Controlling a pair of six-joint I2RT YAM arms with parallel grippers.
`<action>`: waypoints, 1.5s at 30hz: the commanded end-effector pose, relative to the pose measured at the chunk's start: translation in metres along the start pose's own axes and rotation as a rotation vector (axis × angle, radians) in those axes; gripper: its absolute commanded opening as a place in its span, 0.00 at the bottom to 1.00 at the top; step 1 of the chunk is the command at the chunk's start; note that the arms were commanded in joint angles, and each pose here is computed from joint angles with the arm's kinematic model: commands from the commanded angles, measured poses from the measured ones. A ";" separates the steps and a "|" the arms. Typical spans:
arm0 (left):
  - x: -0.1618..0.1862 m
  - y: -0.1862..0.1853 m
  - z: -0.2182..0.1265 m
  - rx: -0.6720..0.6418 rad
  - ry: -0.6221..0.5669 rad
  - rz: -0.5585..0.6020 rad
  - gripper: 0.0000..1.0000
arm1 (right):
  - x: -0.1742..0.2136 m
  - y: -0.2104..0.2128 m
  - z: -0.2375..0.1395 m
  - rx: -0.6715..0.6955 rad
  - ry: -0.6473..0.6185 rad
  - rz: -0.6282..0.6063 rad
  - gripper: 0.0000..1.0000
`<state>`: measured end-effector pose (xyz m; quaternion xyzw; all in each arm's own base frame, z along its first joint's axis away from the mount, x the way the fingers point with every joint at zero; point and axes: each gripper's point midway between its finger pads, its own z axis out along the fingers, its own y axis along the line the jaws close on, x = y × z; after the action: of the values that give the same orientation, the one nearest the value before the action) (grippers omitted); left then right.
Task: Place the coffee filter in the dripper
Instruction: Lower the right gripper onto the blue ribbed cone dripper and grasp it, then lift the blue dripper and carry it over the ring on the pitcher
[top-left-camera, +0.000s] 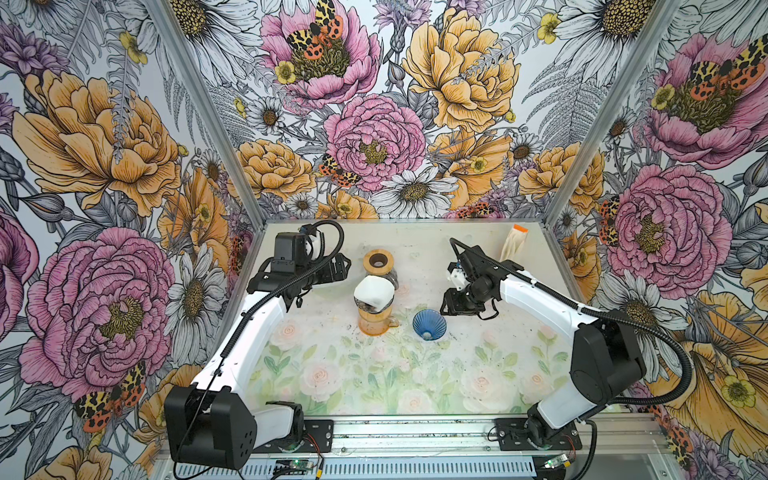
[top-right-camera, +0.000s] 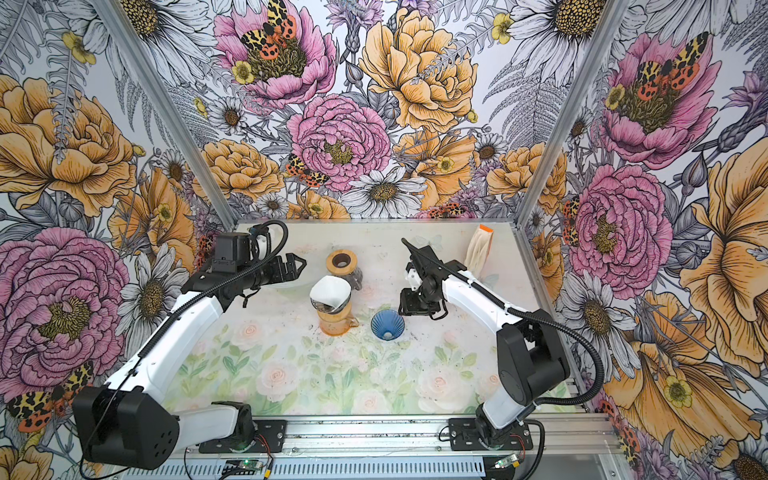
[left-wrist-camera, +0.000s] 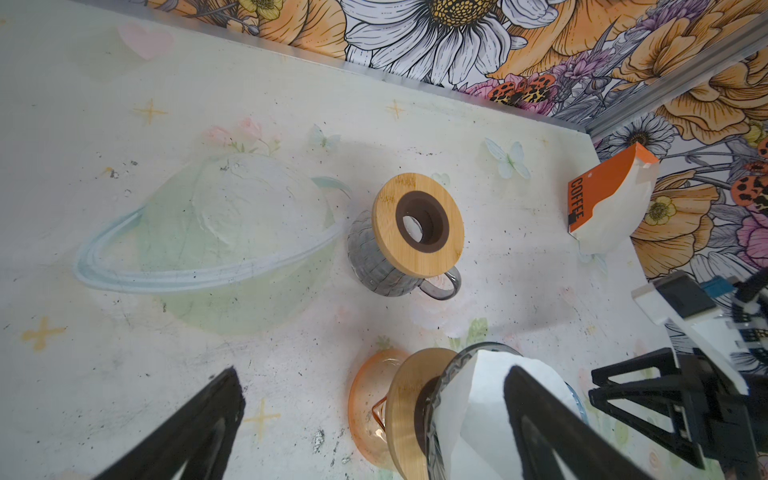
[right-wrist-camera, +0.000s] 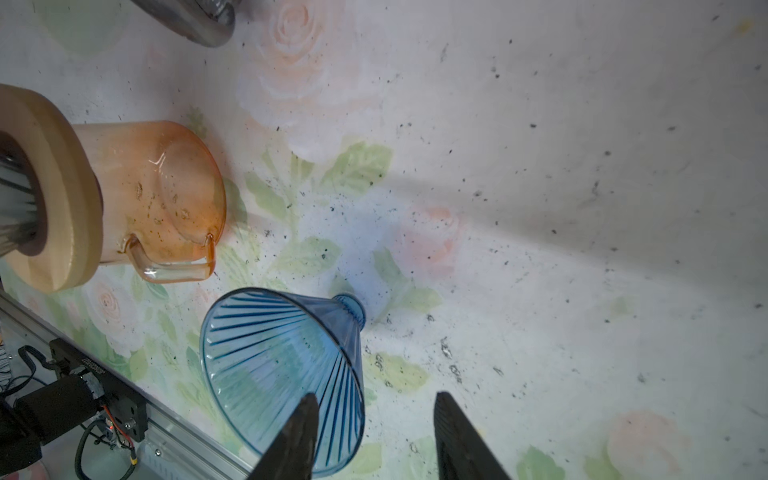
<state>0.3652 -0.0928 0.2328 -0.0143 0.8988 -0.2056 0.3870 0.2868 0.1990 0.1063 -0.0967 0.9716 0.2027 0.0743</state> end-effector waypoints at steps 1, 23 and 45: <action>-0.001 -0.004 0.000 0.022 -0.011 0.007 0.99 | 0.002 0.005 -0.003 0.005 -0.012 -0.031 0.47; 0.002 -0.004 0.001 0.014 -0.006 0.007 0.99 | 0.005 0.010 0.039 -0.006 0.026 0.012 0.38; 0.002 -0.006 0.004 0.025 0.003 0.007 0.99 | -0.001 0.007 0.045 0.019 0.006 0.019 0.18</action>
<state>0.3633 -0.0940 0.2274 -0.0147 0.9013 -0.2061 0.3808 0.2897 0.2231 0.0716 -0.0875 0.9733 0.2014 0.0669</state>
